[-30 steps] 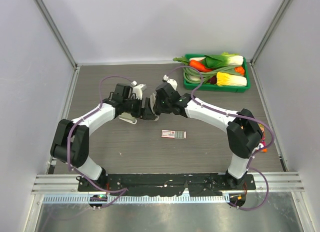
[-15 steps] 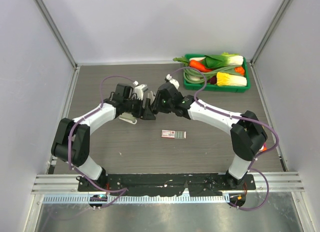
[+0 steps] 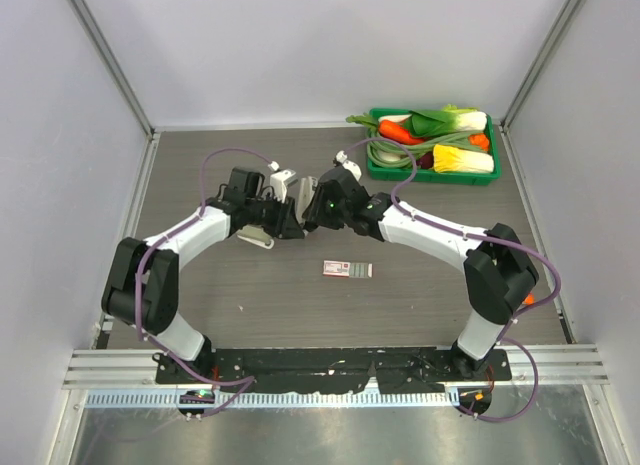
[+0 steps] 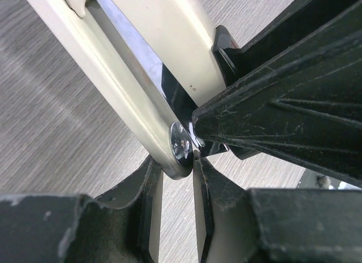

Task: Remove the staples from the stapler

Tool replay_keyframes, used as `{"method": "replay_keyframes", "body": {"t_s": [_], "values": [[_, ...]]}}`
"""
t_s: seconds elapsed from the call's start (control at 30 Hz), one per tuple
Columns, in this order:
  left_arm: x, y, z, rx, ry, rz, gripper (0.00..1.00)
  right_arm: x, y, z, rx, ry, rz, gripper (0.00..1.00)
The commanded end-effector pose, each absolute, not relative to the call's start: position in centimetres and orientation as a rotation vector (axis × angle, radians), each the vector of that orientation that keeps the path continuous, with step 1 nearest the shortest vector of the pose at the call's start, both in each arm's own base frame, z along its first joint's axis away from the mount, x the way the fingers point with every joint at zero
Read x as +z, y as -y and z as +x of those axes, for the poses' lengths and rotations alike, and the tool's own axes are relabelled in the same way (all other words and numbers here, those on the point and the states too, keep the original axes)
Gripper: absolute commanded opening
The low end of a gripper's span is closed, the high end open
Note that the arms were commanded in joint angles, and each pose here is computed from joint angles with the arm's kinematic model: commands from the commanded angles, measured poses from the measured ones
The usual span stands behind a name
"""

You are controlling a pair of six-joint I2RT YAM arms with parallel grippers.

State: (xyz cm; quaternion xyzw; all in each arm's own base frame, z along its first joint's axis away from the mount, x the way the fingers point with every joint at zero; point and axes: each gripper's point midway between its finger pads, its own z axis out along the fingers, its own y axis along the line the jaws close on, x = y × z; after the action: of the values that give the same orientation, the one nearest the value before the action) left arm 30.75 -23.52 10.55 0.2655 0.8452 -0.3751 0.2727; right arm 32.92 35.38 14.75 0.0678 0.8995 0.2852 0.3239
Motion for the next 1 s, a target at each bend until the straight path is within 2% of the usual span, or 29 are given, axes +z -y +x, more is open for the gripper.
{"method": "replay_keyframes", "body": {"t_s": [0.0,0.33,0.63,0.97], "values": [[12.4,23.1,31.8,-0.88,-2.125,0.875,0.25,21.1,-37.0,33.5,0.931,-2.199,0.153,0.01],[11.7,20.7,34.0,-0.573,-2.049,0.946,0.26,19.9,-35.8,32.4,0.903,-2.233,0.106,0.01],[11.1,19.8,34.9,-0.477,-2.021,0.928,0.26,19.2,-34.2,31.1,0.847,-2.262,0.051,0.01],[10.8,19.0,36.5,-0.151,-1.892,1.099,0.27,15.9,-31.0,26.7,0.728,-2.402,-0.233,0.01]]}}
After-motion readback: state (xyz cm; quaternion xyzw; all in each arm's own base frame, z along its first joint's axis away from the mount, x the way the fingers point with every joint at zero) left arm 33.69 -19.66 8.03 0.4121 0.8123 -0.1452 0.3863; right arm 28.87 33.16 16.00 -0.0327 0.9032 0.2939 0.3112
